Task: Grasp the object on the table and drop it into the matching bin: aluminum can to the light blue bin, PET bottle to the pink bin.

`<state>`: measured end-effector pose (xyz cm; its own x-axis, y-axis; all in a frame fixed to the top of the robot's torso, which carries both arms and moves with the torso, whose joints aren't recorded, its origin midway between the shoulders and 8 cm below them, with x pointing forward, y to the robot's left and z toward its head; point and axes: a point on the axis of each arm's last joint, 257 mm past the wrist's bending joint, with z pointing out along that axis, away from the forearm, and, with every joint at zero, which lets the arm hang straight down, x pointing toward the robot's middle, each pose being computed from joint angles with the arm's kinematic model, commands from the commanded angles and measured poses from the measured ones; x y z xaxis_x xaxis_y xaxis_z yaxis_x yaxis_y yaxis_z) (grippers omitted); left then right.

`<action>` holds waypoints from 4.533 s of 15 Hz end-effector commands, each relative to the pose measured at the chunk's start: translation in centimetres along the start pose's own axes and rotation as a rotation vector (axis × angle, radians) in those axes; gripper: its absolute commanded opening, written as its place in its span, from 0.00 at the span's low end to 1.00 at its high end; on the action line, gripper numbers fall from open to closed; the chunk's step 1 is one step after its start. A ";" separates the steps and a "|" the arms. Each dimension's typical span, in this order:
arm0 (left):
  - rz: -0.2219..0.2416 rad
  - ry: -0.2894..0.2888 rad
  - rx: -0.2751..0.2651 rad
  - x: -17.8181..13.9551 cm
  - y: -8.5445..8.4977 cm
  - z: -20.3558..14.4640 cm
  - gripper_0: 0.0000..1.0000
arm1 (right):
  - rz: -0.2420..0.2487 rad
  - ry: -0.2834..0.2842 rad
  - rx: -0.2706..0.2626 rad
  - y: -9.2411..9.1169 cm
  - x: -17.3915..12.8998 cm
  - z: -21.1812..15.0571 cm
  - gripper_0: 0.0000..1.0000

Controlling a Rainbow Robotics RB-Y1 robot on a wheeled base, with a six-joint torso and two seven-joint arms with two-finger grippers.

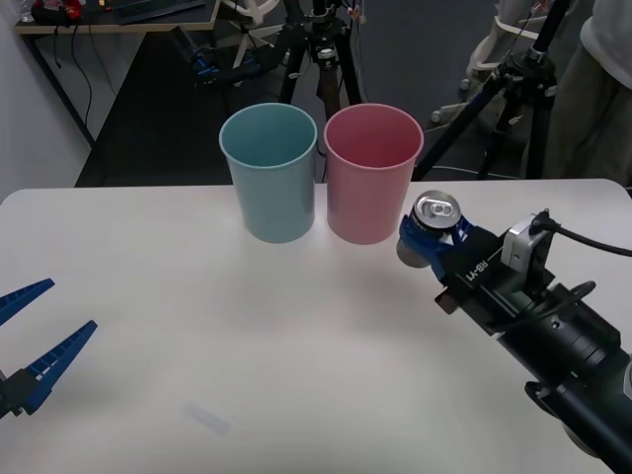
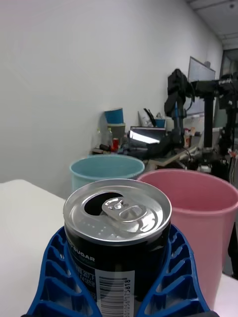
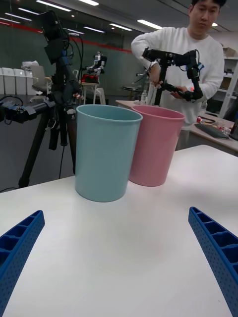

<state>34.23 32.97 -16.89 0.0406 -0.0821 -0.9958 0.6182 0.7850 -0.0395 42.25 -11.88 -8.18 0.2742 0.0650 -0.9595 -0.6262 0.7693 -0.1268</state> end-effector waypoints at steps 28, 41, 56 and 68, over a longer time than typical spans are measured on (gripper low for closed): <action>0.000 0.000 0.000 0.0 0.0 0.0 1.00 | 0.063 -0.083 0.108 2.1 -4.5 28.3 0.00; 0.000 0.000 0.000 0.0 0.0 0.0 1.00 | -0.026 0.027 0.177 0.2 -0.7 32.0 1.00; 0.000 0.000 0.000 0.0 0.0 0.0 1.00 | -0.009 -0.079 0.065 2.7 -4.0 25.6 1.00; 0.000 0.000 0.000 0.0 0.0 0.0 1.00 | -0.099 0.100 -0.067 -3.5 0.9 3.0 1.00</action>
<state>34.23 32.97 -16.89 0.0407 -0.0820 -0.9958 0.6182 0.7850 -0.0394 47.13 -11.41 -7.34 0.2642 -0.0586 -0.9627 -0.6559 0.7209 -0.2239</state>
